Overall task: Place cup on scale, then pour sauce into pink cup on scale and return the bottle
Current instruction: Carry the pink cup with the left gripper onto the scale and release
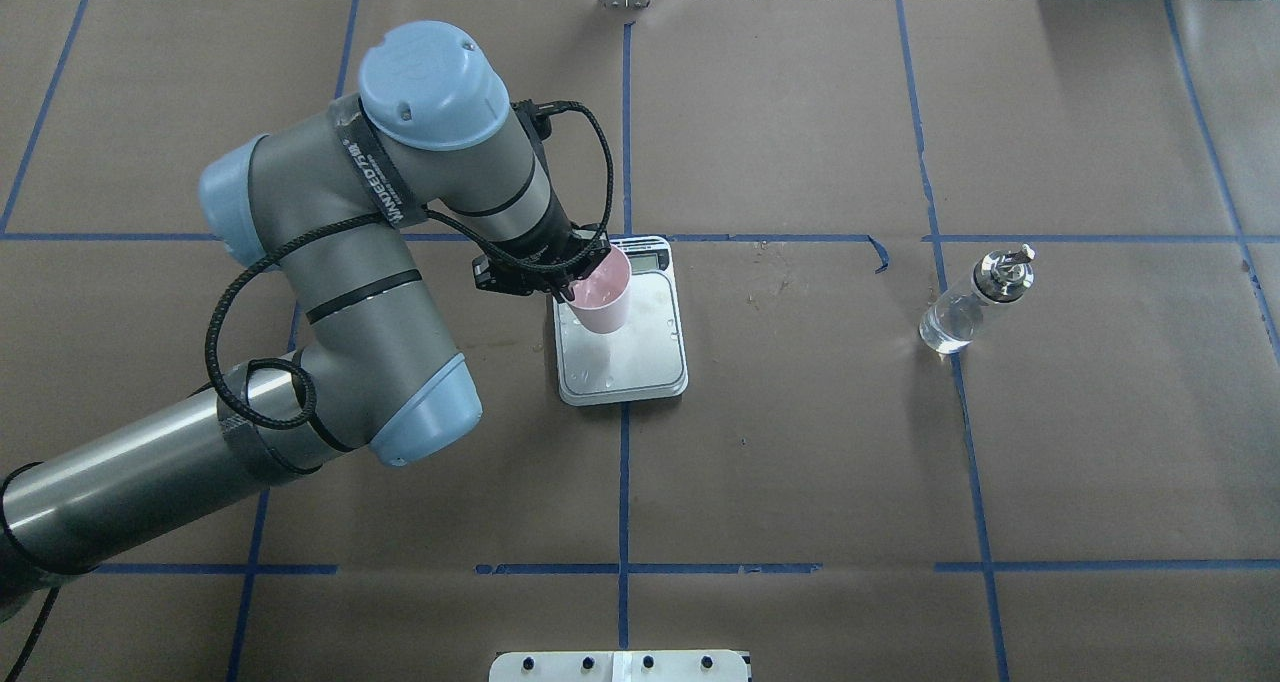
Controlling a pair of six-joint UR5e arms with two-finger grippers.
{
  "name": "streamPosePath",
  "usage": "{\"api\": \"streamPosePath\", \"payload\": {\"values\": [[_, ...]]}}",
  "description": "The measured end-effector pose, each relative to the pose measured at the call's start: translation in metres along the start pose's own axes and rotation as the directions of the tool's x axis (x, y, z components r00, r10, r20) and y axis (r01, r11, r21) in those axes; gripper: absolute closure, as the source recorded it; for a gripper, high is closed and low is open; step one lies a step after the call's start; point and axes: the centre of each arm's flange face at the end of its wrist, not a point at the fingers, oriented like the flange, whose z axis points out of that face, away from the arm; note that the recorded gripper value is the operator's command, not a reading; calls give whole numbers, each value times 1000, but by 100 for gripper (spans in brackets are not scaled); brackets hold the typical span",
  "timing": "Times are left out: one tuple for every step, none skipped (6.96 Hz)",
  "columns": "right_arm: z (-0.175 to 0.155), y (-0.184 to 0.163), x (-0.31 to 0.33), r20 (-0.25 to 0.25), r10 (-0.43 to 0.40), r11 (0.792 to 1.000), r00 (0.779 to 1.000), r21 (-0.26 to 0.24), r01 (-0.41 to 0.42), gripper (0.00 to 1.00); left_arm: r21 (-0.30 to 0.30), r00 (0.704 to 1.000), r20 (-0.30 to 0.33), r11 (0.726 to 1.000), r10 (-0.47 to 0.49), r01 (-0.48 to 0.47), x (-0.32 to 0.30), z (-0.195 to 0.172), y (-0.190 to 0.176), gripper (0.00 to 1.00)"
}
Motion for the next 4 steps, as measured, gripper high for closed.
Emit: {"api": "streamPosePath", "payload": {"values": [[0,0,0,0,0,1000,1000,0,0,0,-7,1000,-2,1000,2,-2,6,9,3,100],[-1,0,-1,1,-2,1000,1000,2,2,0,-9,1000,2,1000,7,-7,7,21,7,100],[-1,-1,-2,2,-3,1000,1000,3,3,0,-4,1000,6,1000,16,-16,9,32,13,100],[-2,-1,-2,2,-4,1000,1000,3,4,0,-4,1000,6,1000,25,-25,10,40,17,100]]}}
